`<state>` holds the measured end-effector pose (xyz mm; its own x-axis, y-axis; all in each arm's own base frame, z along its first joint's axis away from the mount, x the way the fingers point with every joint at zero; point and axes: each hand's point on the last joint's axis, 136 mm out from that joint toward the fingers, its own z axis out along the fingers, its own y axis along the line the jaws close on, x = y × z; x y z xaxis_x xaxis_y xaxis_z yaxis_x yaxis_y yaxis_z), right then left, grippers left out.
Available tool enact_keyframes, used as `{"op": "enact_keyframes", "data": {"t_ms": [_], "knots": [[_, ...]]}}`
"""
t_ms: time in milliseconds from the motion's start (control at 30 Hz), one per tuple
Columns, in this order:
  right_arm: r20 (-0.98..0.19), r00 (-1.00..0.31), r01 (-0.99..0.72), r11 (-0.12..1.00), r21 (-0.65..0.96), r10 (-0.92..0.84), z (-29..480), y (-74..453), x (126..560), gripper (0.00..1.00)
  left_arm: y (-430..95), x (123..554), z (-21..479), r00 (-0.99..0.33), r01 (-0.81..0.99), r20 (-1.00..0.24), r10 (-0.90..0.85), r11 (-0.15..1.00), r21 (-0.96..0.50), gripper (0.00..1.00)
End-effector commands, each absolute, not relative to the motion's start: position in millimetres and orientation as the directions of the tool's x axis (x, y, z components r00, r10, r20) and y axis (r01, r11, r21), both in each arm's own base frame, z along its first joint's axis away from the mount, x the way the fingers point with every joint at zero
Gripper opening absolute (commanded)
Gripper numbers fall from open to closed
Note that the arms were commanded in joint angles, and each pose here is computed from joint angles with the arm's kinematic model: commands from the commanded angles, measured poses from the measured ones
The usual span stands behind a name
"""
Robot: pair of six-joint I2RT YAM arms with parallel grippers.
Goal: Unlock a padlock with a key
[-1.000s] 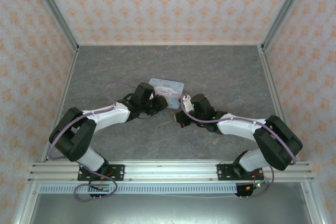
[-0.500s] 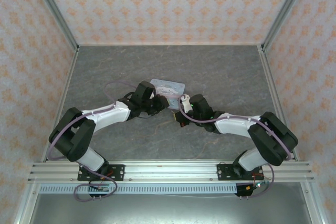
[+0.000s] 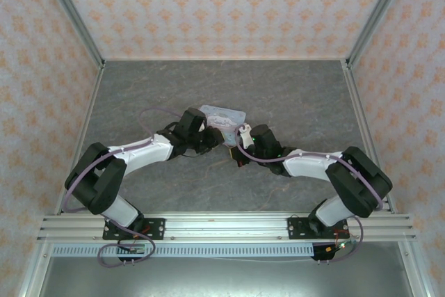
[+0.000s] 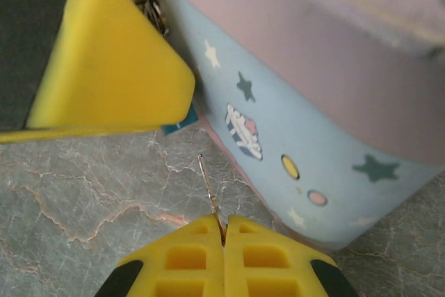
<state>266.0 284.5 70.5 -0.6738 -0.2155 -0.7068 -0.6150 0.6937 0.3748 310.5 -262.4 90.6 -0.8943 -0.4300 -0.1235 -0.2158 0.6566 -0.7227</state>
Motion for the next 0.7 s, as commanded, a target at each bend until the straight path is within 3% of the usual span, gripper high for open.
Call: {"op": "enact_keyframes", "data": {"t_ms": [0, 667], "knots": [[-0.748, -0.635, -0.632, 0.686, 0.360, -0.193, 85.5, 293.9, 277.2, 0.00, -272.4, 313.8, 108.1, -0.899, -0.189, -0.128, -0.419, 0.635, -0.749, 0.07], [-0.769, -0.618, -0.657, 0.646, 0.390, -0.164, 96.3, 302.3, 276.8, 0.00, -271.5, 312.7, 104.2, -0.900, -0.194, -0.128, -0.416, 0.646, -0.738, 0.07]]}}
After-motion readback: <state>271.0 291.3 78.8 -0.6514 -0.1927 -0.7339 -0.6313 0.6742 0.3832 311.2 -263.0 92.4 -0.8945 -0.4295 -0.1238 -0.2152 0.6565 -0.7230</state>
